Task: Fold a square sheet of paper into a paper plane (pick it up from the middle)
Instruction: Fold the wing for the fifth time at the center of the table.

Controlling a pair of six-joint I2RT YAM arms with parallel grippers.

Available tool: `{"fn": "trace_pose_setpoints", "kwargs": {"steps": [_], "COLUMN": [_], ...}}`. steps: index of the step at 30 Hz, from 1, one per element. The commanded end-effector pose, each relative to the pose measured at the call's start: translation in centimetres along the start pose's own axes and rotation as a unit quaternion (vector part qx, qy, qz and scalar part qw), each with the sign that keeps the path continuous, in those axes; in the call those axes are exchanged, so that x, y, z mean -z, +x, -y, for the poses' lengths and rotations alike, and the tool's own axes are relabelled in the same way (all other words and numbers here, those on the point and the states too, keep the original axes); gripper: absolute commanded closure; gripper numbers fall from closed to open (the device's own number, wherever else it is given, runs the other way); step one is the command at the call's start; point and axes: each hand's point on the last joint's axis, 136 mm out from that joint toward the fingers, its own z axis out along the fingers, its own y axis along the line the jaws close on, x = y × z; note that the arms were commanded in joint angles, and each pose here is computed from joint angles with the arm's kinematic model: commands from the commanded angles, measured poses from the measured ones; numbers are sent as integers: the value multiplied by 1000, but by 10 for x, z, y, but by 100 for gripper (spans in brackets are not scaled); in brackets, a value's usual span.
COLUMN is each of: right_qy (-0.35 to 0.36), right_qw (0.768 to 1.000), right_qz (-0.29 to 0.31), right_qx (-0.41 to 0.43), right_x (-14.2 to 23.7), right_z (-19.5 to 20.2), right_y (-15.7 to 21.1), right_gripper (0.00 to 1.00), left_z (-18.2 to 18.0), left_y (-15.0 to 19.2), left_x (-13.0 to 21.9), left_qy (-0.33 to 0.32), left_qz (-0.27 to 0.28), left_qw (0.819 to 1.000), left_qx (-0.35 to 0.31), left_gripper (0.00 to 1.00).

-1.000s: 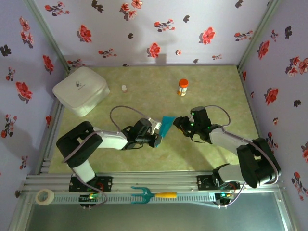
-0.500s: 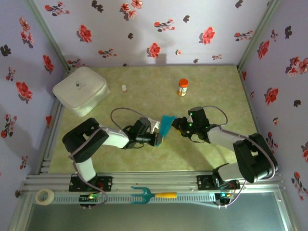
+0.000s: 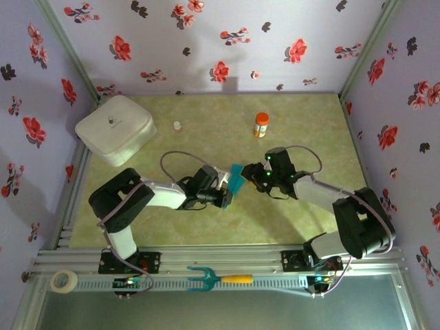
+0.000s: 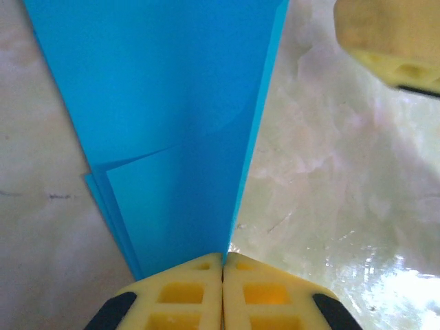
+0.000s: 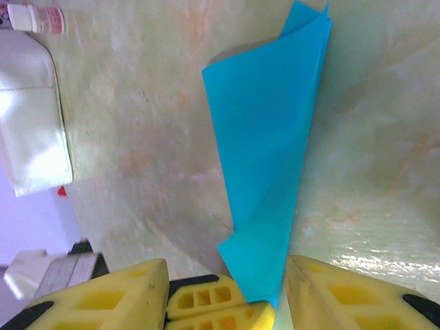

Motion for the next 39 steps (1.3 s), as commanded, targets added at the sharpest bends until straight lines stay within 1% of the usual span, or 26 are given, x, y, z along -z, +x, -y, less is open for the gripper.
{"fn": "trace_pose_setpoints", "kwargs": {"steps": [1,5,10,16,20,23,25,28,33,34,39], "right_qy": [74,99,74,73,59,55,49,43,40,40,35], "right_qw": [997,994,996,996,996,996,996,996,996,996,996], "right_qz": [4,-2,-15,-23,-24,-27,-32,-38,-38,-37,-38], "right_qx": [-26,-39,-49,-51,-56,-58,-62,-68,-69,-69,-70], "right_x": [0,-1,-9,-13,-15,-17,-20,-23,-23,-22,-22], "right_z": [25,33,23,21,18,17,16,16,15,15,14], "right_y": [-1,0,1,1,1,1,2,3,4,3,4], "right_gripper": [50,50,50,52,52,55,58,66,77,80,90], "left_z": [-8,-9,-3,-3,0,3,6,8,6,6,4], "left_y": [2,-1,-3,-4,-2,-3,-4,-3,-2,-1,0], "left_x": [10,17,22,27,26,26,26,27,28,28,28], "left_qy": [-85,-136,-168,-189,-194,-194,-192,-193,-208,-211,-221], "left_qz": [-20,-26,-38,-42,-47,-43,-39,-37,-38,-38,-40], "left_qw": [994,984,973,965,959,958,956,952,944,943,938], "left_qx": [-66,-108,-155,-178,-200,-209,-220,-236,-252,-255,-266], "left_gripper": [90,89,89,87,86,86,86,86,84,84,78]}}
